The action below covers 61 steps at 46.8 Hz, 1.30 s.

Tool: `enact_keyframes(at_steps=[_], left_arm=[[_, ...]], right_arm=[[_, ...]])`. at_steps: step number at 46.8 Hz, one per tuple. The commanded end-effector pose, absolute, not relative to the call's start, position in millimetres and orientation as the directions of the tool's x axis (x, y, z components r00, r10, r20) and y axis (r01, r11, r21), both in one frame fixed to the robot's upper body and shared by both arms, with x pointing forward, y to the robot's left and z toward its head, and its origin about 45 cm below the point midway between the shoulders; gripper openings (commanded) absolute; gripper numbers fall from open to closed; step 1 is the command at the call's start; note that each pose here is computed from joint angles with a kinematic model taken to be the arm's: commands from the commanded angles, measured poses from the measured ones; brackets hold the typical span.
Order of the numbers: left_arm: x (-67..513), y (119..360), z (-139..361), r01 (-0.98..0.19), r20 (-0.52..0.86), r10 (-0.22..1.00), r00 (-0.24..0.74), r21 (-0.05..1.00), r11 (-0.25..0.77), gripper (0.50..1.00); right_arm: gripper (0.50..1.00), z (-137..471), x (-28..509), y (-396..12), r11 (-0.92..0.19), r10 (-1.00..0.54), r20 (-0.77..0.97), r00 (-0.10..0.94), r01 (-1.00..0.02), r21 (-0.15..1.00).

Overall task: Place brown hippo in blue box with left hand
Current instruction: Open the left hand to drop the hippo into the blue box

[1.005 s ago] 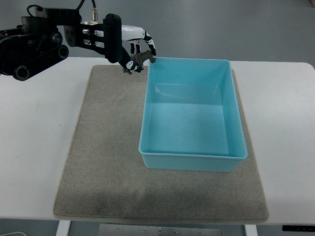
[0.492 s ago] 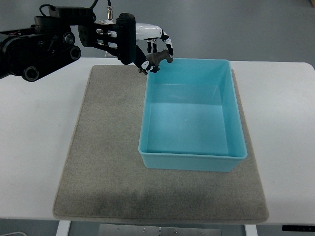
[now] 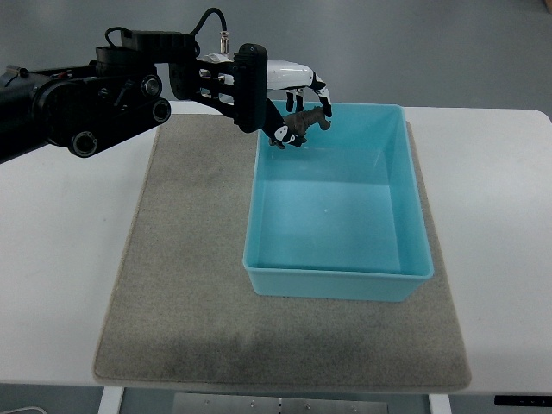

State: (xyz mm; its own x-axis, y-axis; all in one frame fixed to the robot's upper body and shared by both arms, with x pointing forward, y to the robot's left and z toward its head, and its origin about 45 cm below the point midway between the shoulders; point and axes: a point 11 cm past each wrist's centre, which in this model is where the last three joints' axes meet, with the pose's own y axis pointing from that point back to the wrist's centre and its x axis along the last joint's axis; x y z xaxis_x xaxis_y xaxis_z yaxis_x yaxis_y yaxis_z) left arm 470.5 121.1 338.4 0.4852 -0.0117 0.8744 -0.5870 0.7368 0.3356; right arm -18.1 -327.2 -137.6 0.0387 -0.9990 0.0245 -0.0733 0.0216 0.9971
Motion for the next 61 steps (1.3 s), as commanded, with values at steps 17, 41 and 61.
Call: enact_keyframes(at_steps=[17,41,61], left_arm=[[469.1,121.8,332.3,-0.583,0.865,0.000,0.502,0.338,0.738,0.835],[470.4,123.5,332.1,-0.590,0.865,0.008,0.502,0.335,0.735,0.956],[507.9,175.0,348.1,-0.760,0.921,0.114,0.373,0.232,0.607,0.954]], right_arm=[[0.936,-137.6,-18.1,-327.2,0.022,-0.999,0.024,0.039,-0.073,0.997],[0.936,-137.6,-18.1,-327.2,0.022,-0.999,0.024,0.039,-0.073,0.997],[0.936,-137.6,-18.1,-327.2,0.022,-0.999,0.024,0.039,-0.073,0.997]])
